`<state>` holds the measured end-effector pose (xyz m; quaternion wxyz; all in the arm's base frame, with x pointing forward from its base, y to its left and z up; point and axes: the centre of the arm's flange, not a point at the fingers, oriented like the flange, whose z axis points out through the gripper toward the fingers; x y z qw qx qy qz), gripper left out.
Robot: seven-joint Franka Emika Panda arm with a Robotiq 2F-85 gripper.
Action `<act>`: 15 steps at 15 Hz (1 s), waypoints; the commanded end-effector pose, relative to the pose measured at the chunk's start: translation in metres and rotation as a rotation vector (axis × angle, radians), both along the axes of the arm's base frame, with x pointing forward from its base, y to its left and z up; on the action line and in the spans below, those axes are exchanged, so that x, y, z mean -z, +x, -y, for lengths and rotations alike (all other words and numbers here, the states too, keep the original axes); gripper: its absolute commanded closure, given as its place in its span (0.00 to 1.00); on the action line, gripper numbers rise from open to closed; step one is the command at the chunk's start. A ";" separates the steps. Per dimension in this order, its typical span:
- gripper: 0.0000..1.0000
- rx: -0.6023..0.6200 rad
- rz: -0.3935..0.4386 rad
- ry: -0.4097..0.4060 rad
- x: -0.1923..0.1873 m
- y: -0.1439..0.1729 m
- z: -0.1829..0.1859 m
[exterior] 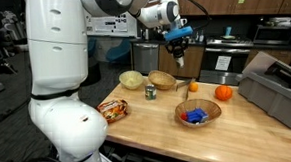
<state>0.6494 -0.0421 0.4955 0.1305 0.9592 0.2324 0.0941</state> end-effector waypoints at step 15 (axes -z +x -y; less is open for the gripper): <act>0.70 -0.055 -0.222 0.008 0.088 -0.048 -0.049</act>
